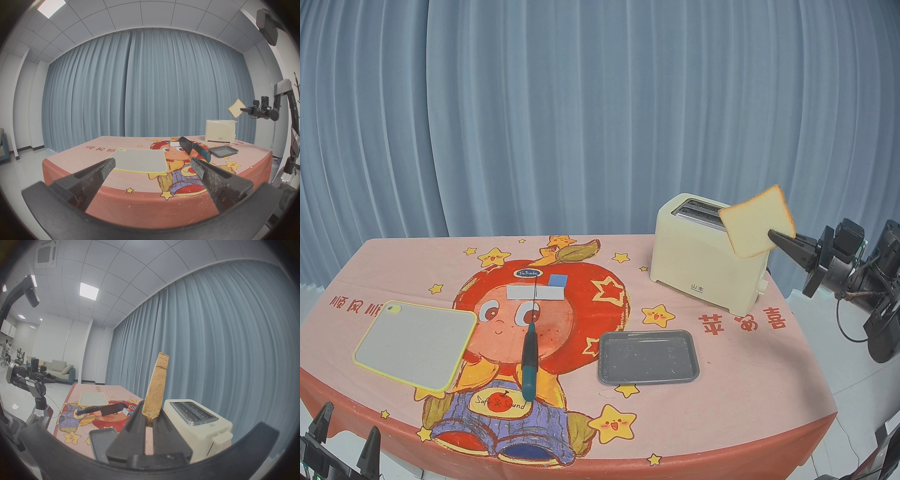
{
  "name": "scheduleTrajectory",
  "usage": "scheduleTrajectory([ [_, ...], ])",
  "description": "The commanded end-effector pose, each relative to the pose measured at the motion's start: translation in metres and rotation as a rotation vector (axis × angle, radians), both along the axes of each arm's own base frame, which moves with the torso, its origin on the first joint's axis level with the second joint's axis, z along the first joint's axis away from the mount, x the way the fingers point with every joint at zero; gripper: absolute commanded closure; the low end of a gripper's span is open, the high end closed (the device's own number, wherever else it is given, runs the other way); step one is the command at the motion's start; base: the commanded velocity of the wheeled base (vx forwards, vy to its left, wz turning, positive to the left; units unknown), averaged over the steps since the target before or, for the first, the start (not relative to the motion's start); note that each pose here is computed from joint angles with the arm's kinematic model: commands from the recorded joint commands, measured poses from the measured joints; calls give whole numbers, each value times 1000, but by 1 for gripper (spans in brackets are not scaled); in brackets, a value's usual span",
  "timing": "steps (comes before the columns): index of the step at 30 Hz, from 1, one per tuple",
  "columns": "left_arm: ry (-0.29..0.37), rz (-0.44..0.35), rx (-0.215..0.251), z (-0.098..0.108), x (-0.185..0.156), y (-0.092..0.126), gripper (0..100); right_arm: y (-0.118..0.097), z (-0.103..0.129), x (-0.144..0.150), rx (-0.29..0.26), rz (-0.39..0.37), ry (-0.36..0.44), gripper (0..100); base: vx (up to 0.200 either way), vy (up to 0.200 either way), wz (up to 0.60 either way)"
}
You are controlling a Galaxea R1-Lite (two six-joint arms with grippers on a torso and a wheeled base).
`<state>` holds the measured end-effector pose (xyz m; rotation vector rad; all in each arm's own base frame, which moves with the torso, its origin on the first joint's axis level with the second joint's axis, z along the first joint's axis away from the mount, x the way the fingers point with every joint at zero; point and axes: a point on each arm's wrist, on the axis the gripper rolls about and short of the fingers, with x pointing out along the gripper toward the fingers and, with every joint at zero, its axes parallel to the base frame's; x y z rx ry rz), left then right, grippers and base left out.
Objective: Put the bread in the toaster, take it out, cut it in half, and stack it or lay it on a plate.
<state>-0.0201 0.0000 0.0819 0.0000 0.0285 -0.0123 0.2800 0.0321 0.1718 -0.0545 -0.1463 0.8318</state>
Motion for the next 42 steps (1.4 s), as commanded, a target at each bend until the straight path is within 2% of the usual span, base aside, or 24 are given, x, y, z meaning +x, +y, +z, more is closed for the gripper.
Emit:
scheduleTrajectory([
  [1, 18, -1, 0, -5, 1, 0, 0, 0, 26, 18, 3, -5, -58, 100, 0, 0, 0],
  [14, 18, 0, 0, -5, 1, 0, 0, 2, 58, 68, -6, -9, -36, 100, 0, 0, 0],
  [23, 18, 0, 0, -5, 1, 0, 0, 1, 58, 117, -7, -16, -34, 100, 0, 0, 0],
  [30, 18, 0, 0, -5, 1, 0, 0, -9, 67, 131, -10, -43, 34, 100, 0, 0, 0],
  [42, 18, 0, 0, -5, 1, 0, 0, -19, 64, 162, -27, -67, -14, 100, 0, 0, 0],
])
